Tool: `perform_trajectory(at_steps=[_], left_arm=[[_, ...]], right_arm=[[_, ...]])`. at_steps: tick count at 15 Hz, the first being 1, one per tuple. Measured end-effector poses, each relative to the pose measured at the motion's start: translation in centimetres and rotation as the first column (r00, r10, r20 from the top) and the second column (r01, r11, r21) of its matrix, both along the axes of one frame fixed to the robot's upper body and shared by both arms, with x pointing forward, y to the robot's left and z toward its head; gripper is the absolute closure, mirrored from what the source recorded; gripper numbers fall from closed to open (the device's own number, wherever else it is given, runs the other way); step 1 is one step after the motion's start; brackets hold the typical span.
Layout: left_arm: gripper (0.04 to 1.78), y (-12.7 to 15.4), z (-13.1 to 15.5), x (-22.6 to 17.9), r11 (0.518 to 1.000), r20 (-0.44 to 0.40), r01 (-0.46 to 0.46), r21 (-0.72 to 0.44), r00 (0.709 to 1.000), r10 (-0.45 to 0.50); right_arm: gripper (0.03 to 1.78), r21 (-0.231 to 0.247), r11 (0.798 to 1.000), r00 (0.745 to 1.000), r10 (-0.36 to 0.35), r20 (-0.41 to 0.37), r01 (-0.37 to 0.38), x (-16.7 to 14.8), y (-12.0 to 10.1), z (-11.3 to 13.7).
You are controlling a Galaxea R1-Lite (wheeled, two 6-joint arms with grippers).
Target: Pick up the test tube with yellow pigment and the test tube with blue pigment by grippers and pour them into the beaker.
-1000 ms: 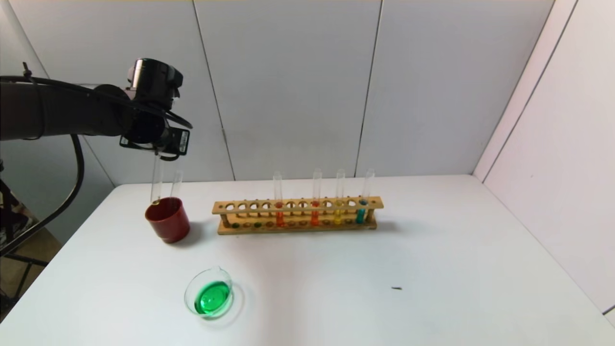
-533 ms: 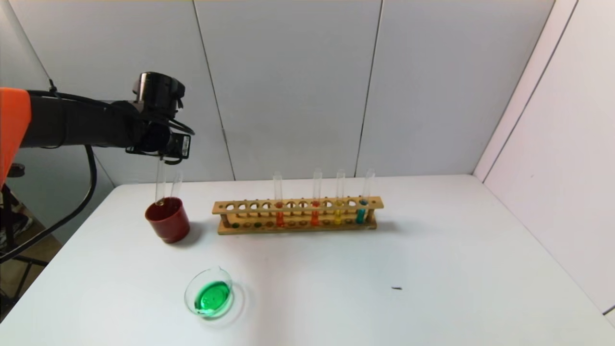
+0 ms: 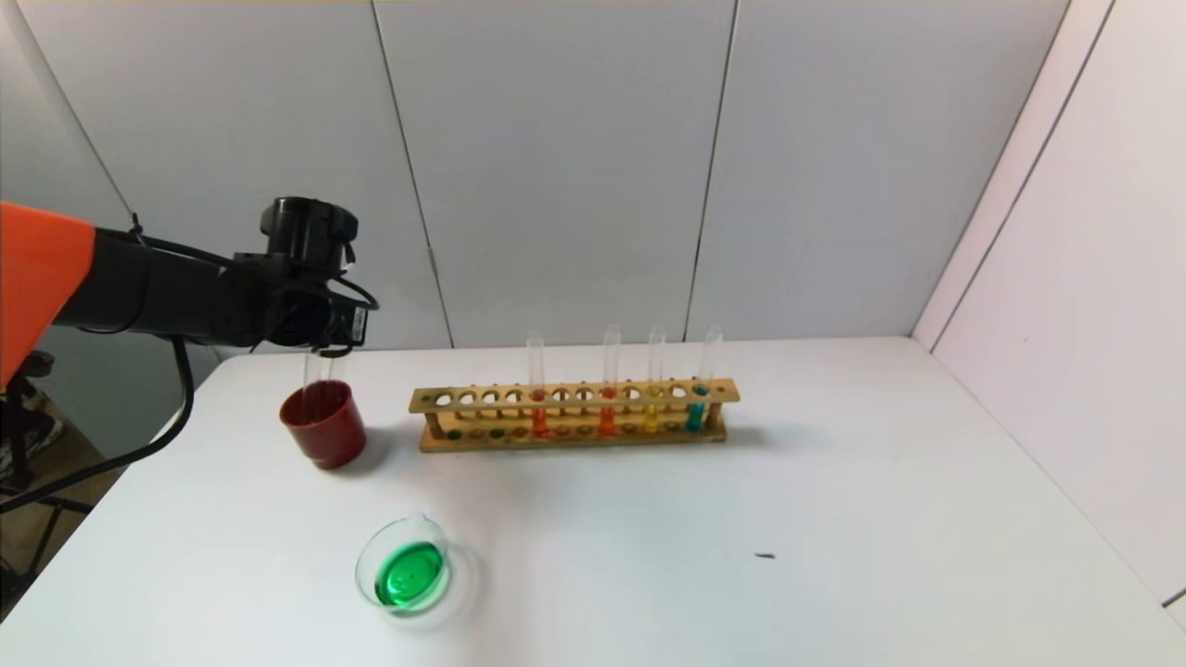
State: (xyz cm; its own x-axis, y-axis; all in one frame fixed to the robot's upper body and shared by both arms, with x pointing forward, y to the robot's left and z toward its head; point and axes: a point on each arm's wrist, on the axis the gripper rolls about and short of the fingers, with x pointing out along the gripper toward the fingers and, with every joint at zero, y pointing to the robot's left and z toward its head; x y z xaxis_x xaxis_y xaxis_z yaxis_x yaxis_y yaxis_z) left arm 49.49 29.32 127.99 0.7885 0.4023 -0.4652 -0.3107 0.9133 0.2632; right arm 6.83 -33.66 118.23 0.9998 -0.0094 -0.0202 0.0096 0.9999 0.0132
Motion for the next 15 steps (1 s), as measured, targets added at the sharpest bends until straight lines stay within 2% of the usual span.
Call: perform_trajectory(at_steps=[2, 4, 7, 9, 12, 15], left_arm=[[1.5, 0.2, -0.5, -0.7, 1.0, -0.021, 0.003, -0.003, 1.0, -0.003], [1.49, 0.2, -0.7, -1.4, 1.0, -0.006, 0.009, -0.006, 1.0, -0.009], [1.33, 0.3, -0.3, -2.2, 1.0, 0.017, 0.023, 0.003, 1.0, -0.023], [1.08, 0.3, -0.2, -2.6, 1.0, 0.014, 0.026, 0.003, 1.0, -0.026], [0.55, 0.3, -0.3, -2.9, 1.0, 0.014, 0.025, 0.0, 1.0, -0.025], [0.2, 0.3, 0.7, -3.5, 1.0, 0.038, 0.03, 0.0, 0.999, -0.03]], right_arm=[[0.11, 0.0, 1.0, 1.0, 0.0, 0.0, 0.0, 0.0, 0.0, 0.0], [0.11, 0.0, 1.0, 1.0, 0.0, 0.0, 0.0, 0.0, 0.0, 0.0], [0.11, 0.0, 1.0, 1.0, 0.0, 0.0, 0.0, 0.0, 0.0, 0.0], [0.11, 0.0, 1.0, 1.0, 0.0, 0.0, 0.0, 0.0, 0.0, 0.0], [0.11, 0.0, 1.0, 1.0, 0.0, 0.0, 0.0, 0.0, 0.0, 0.0], [0.11, 0.0, 1.0, 1.0, 0.0, 0.0, 0.0, 0.0, 0.0, 0.0]])
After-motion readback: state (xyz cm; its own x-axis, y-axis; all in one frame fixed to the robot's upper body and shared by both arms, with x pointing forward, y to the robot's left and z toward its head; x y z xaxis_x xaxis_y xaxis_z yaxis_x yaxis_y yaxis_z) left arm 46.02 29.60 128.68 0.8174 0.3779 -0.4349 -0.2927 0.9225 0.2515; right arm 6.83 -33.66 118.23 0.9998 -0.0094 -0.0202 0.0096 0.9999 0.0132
